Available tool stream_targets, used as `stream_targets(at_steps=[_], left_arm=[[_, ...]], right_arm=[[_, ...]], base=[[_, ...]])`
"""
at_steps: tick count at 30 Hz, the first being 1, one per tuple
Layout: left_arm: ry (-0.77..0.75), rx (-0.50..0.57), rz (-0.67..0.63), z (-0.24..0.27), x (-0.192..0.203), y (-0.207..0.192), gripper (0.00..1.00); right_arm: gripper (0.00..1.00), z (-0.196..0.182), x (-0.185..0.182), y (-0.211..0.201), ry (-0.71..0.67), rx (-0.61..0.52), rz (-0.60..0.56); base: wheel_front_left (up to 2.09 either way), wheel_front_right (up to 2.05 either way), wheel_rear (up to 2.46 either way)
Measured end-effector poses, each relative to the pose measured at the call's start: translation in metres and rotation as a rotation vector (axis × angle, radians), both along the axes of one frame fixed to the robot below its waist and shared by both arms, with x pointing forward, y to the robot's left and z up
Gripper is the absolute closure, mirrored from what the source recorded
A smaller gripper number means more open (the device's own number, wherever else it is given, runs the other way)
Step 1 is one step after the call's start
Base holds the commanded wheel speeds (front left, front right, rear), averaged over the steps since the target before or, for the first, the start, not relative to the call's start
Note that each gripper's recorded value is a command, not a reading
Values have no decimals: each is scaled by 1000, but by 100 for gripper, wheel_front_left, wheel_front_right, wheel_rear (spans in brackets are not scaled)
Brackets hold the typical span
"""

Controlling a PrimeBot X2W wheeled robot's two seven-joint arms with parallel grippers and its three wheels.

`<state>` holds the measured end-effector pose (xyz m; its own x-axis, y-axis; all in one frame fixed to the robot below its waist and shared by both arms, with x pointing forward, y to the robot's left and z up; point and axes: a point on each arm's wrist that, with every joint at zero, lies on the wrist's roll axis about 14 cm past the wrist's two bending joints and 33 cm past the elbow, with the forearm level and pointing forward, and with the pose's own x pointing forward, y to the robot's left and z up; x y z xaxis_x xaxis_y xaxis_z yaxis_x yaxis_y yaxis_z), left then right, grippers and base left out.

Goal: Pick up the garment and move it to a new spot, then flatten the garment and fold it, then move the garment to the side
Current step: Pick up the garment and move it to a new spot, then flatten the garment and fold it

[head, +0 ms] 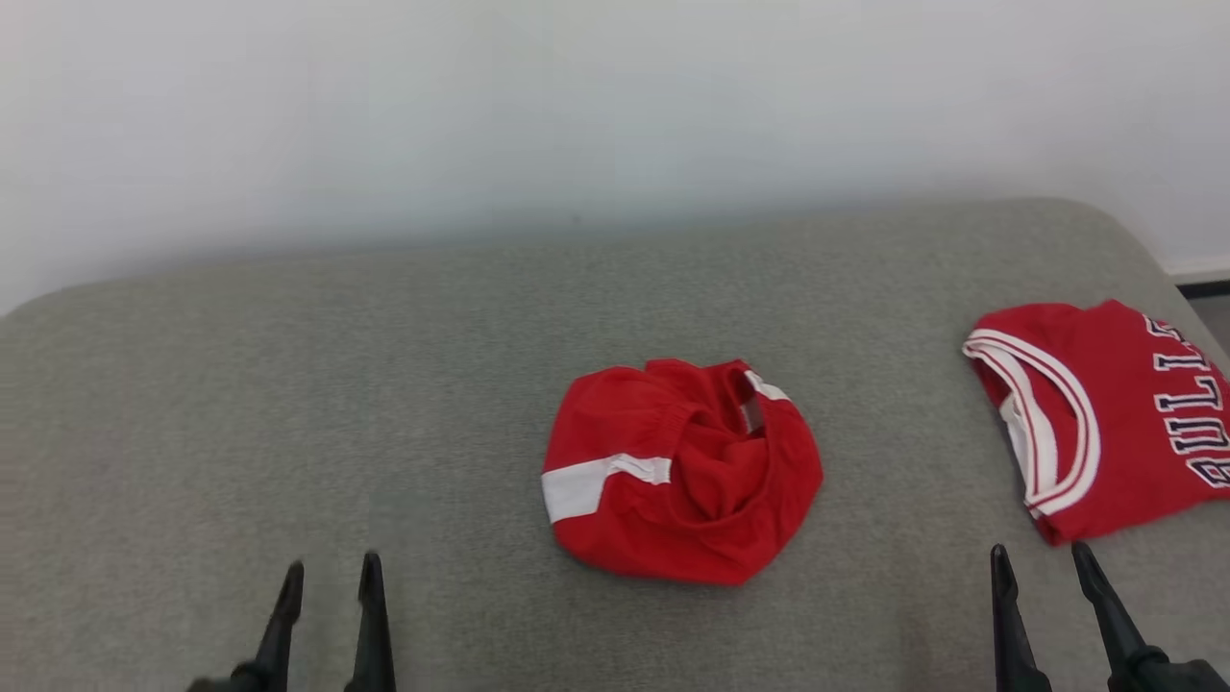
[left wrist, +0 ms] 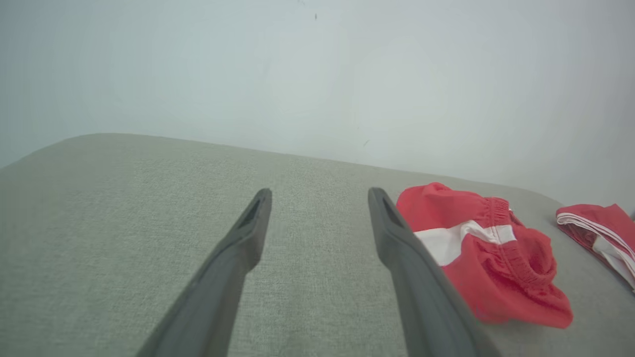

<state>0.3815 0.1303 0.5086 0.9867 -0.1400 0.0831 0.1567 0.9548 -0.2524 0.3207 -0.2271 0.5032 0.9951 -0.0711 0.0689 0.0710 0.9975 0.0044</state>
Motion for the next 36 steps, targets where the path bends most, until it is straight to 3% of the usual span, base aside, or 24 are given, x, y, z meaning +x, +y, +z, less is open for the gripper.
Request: stream_targets(at_steps=[8, 14, 36], left_arm=[[53, 54, 76, -23, -46, 38, 0], [75, 91, 132, -31, -61, 60, 0], [74, 108, 98, -32, -59, 50, 0]], right_arm=[[0, -18, 6, 32, 59, 16, 118], [0, -33, -1, 43, 104, 39, 145], [0, -37, -1, 48, 110, 69, 142]], base=[[0, 0, 0], [0, 0, 0], [0, 0, 0]])
